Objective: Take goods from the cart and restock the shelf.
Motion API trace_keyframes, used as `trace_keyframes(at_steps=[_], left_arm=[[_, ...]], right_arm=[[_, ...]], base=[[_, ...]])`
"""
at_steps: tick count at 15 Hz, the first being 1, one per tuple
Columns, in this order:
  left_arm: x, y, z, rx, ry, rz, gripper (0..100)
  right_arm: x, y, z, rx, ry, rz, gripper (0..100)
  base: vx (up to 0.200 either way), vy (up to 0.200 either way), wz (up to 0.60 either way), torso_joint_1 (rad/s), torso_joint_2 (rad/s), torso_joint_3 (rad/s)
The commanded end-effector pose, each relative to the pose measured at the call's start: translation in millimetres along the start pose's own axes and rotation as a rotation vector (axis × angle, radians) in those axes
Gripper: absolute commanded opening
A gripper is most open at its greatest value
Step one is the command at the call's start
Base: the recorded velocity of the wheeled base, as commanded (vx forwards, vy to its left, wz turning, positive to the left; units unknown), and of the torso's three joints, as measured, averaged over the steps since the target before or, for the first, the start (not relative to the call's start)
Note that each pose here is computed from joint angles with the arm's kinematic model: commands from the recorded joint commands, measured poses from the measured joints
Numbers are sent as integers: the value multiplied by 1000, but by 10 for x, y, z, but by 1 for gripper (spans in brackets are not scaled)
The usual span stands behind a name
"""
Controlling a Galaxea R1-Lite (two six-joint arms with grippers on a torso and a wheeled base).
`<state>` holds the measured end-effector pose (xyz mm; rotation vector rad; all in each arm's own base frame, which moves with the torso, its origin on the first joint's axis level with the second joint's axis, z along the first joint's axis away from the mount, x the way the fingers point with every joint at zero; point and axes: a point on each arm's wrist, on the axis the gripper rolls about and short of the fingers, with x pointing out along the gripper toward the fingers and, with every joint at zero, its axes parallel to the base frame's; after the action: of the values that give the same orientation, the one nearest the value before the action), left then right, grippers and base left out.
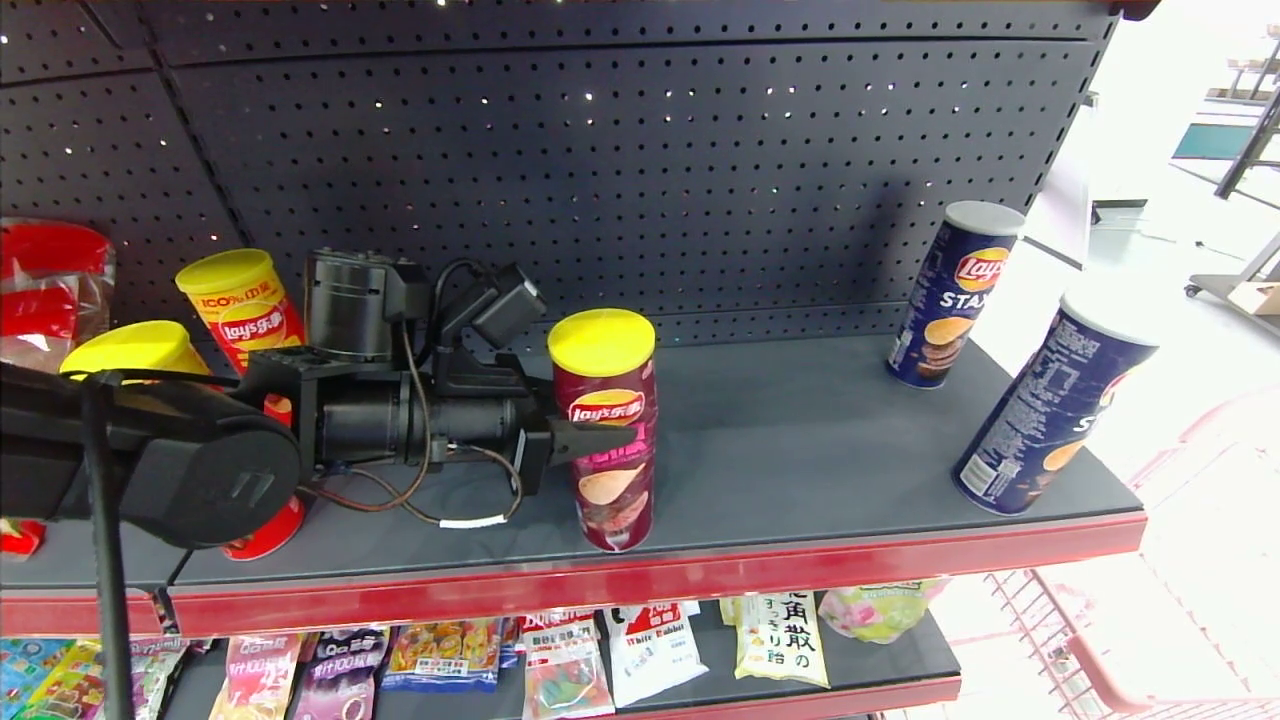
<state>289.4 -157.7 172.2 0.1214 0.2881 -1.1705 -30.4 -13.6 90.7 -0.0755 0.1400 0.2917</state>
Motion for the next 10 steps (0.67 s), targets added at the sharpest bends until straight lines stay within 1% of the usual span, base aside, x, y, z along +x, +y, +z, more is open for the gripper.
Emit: trace_keyframes(at_steps=[1,6,9,10], left_arm=[[6,-9,6,-2,-3,-3,0],[13,0,-13,-7,1,-1,0],[23,7,-23,-3,3,2,0],[23,7,-23,-2,3,3,100]], right_arm=[[0,0,2,0,1,1,0],[-1,0,2,-2,-1,1,0],[-1,-1,2,0,-1,-1,0],[-1,-1,2,0,-1,-1,0]], base=[[0,0,0,0,0,0],[0,0,0,0,0,0],[0,0,0,0,0,0],[0,0,0,0,0,0]])
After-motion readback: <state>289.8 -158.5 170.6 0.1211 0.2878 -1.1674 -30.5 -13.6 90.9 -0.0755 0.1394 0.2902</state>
